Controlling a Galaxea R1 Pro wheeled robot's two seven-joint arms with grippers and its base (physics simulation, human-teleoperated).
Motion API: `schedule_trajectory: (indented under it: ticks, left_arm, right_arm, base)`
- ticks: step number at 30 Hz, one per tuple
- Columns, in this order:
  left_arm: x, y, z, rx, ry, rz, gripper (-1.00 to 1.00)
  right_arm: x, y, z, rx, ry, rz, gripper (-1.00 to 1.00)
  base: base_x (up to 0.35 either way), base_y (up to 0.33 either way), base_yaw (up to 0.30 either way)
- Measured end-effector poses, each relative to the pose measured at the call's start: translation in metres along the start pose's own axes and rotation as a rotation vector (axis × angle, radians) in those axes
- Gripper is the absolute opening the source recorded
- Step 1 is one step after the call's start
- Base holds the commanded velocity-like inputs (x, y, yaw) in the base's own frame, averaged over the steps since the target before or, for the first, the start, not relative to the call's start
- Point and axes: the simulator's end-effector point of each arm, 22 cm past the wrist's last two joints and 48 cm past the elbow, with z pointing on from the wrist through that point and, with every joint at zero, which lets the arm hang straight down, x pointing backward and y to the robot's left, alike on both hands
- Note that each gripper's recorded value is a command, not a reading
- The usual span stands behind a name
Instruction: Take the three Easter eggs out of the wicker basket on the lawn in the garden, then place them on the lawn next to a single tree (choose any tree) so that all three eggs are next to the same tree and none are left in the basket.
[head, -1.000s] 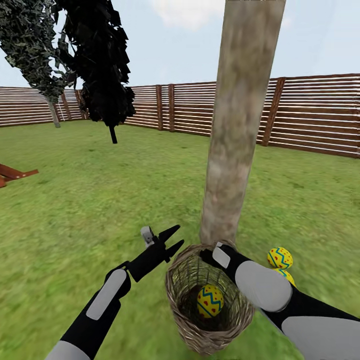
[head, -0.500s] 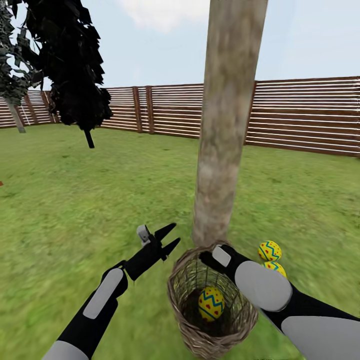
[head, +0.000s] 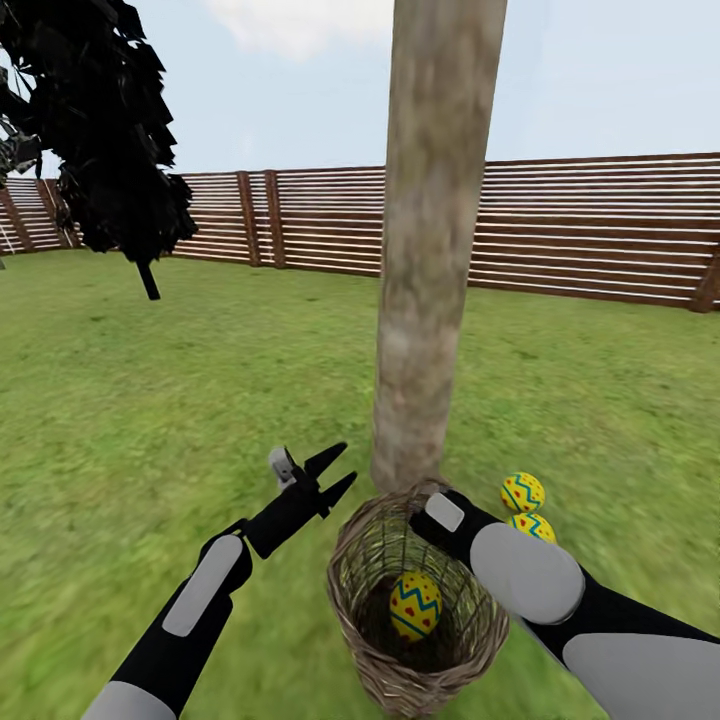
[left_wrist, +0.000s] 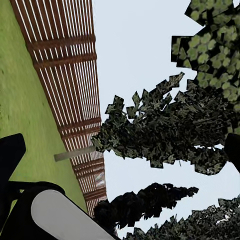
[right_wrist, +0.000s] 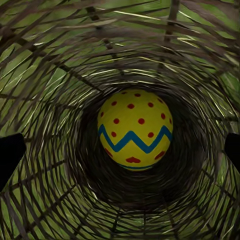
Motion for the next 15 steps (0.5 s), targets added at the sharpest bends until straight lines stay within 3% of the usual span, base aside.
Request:
schedule_trajectory:
  ticks: [15]
  left_arm:
    - [-0.003, 0.037, -0.005, -0.042, -0.011, -0.047, 1.00]
  right_arm:
    - [0.023, -0.005, 0.031, 0.009, 0.055, -0.010, 1.00]
  base:
    - [0.000, 0.000, 0.000]
